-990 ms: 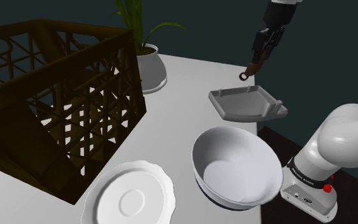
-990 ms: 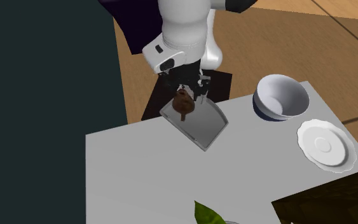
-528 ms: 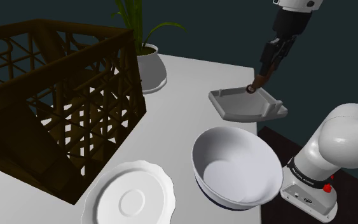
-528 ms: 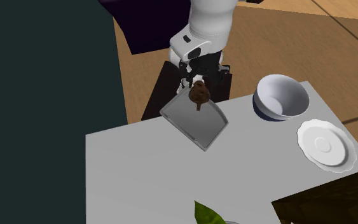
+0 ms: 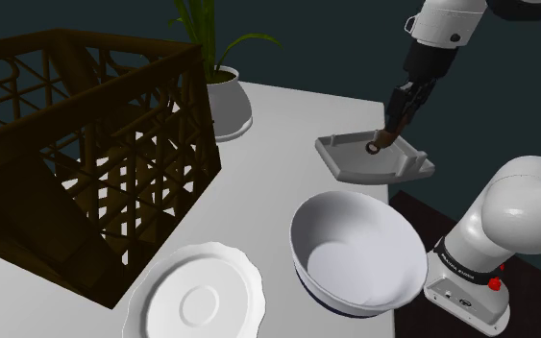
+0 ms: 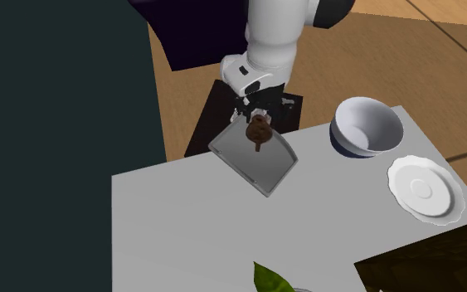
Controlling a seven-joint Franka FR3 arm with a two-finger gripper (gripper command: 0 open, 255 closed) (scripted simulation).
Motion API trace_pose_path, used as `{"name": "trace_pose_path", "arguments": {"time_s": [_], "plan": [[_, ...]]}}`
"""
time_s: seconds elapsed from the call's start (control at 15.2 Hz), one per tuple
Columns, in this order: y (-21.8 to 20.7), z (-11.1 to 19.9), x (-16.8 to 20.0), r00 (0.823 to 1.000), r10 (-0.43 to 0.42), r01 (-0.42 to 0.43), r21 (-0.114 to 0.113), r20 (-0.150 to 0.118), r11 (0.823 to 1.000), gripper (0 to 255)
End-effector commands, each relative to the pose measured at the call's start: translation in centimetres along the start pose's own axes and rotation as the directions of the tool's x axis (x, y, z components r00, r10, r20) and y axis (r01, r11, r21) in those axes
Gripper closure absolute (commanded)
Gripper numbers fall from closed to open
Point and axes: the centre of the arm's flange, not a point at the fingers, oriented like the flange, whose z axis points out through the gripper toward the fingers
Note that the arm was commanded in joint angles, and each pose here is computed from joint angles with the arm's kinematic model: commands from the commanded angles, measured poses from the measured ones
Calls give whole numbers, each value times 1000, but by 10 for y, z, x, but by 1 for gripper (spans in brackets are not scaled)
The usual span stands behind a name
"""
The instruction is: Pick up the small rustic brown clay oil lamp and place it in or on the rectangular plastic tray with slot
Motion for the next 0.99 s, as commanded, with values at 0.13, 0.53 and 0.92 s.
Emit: {"name": "trace_pose_path", "arguments": {"time_s": [0.13,0.53,0.92], "plan": [[1,22,0,1000,0,0,0,-1,1000,255],[1,22,0,1000,0,0,0,-1,1000,255],[1,22,0,1000,0,0,0,-1,1000,0]]}}
